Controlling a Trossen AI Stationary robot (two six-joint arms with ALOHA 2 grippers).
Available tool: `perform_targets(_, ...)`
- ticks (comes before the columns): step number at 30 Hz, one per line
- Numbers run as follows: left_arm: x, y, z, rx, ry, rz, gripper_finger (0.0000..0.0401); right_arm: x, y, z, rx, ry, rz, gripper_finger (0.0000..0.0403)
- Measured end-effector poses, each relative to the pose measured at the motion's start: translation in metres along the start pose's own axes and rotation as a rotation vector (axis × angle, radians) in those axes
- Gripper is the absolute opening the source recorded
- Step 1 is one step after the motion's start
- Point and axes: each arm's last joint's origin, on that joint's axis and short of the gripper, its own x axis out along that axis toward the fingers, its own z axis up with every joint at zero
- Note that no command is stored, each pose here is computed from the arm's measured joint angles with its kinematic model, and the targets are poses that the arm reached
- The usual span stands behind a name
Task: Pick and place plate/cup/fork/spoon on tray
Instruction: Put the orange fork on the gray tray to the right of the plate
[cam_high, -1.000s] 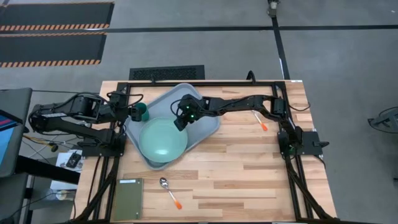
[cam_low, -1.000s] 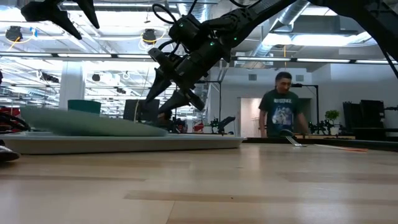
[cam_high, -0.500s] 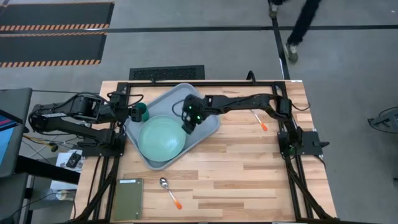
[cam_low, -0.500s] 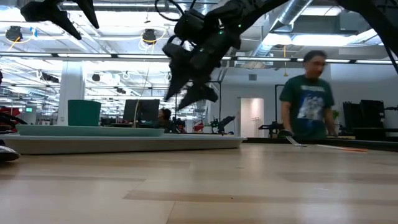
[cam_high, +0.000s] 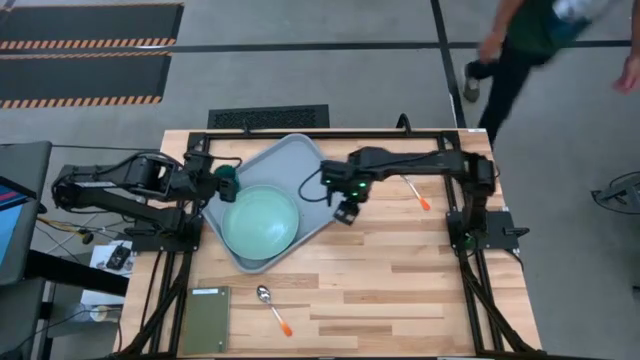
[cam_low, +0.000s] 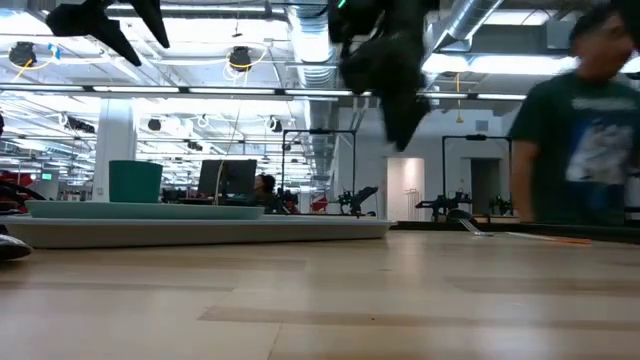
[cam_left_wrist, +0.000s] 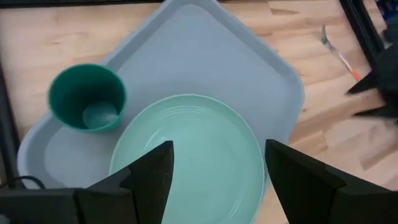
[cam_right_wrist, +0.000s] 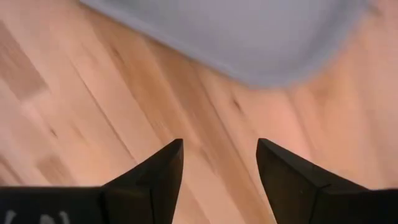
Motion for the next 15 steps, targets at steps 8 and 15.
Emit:
perform_targets(8,0.013,-0.015,-0.009,0.071,0.064,0.028,0.0238,-0.056,-0.02,-0.07,0.139,-0.047,-0.161,0.0226)
perform_targets(15,0.013,-0.02,-0.017,0.089,0.115,0.01,0.0238,-0.042,-0.031,-0.126,0.318,-0.125,-0.164,0.0226)
